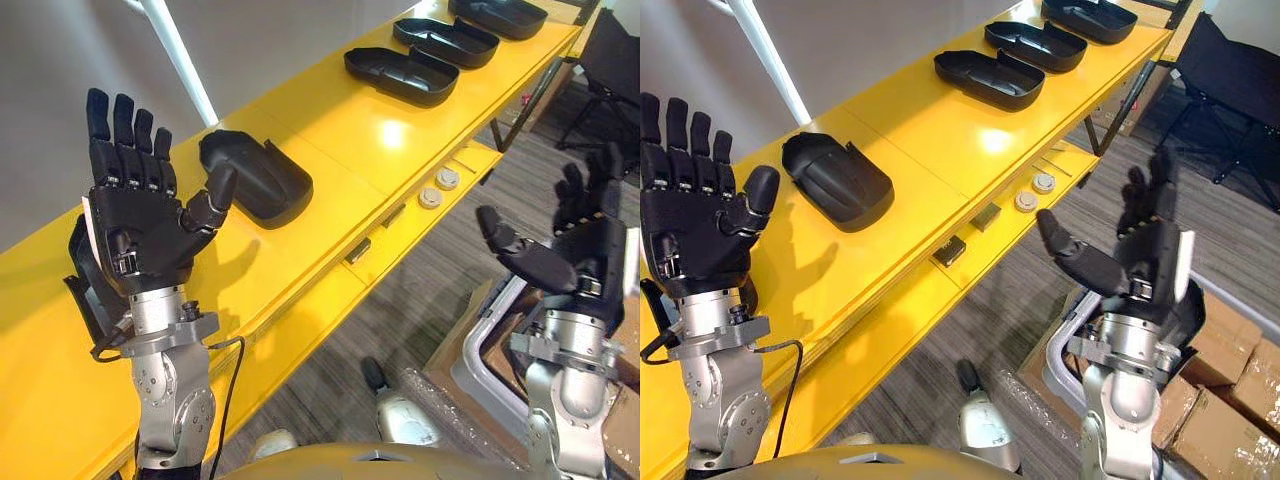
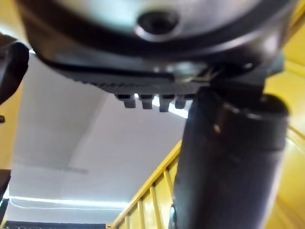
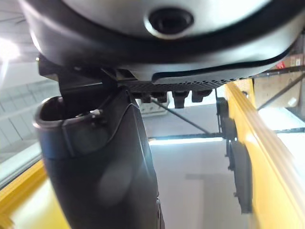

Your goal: Walk over and take three plastic housings, then place them on the shelf

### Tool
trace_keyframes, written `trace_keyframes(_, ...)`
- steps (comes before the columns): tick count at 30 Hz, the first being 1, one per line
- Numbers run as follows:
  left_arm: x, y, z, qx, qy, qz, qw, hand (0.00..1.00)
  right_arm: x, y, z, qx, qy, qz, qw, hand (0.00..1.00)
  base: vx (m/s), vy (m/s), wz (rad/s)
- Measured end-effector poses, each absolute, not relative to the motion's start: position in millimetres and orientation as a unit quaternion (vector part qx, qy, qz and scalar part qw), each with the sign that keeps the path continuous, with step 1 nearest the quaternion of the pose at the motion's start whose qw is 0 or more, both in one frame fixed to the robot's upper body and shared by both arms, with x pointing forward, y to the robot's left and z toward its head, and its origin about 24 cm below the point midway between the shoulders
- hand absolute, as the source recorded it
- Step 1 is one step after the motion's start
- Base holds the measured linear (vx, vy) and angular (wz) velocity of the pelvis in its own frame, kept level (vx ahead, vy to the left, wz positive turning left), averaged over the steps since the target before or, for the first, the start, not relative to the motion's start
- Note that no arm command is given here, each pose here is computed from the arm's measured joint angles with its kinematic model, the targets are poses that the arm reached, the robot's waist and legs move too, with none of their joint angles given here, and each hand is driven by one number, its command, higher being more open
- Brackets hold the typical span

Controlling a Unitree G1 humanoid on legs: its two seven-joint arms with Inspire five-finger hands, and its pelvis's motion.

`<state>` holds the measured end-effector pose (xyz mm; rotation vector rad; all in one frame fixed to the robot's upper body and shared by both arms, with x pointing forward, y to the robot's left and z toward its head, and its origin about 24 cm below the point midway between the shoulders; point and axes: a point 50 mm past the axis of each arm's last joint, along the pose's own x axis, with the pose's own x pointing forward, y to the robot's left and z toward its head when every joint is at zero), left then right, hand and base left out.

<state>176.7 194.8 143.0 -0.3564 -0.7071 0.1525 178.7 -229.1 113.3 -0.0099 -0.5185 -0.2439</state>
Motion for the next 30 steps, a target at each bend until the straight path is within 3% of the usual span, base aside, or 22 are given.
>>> trace_keyframes(13,174,200,154,-0.179,-0.393,0.079,0.899,1.00,205,-213,117,0.036,-0.269,-0.129,0.954,1.00,-0.06,0.052,0.03)
trace_keyframes(19,171,183,146,-0.184,-0.365,0.025,0.912,1.00,167,-198,74,0.088,-0.167,-0.108,0.976,1.00,-0.19,0.020,-0.86)
trace_keyframes(22,170,193,148,-0.156,-0.370,0.045,0.915,1.00,178,-199,84,0.089,-0.194,-0.076,0.974,1.00,-0.25,-0.018,-0.72)
trace_keyframes(25,167,215,148,-0.145,-0.362,0.089,0.917,1.00,212,-180,93,0.100,-0.228,-0.040,0.968,1.00,-0.12,-0.119,-0.43)
trace_keyframes(30,161,228,125,-0.253,-0.314,0.138,0.905,1.00,221,-161,80,0.013,-0.201,-0.049,0.978,1.00,-0.09,-0.384,-0.30)
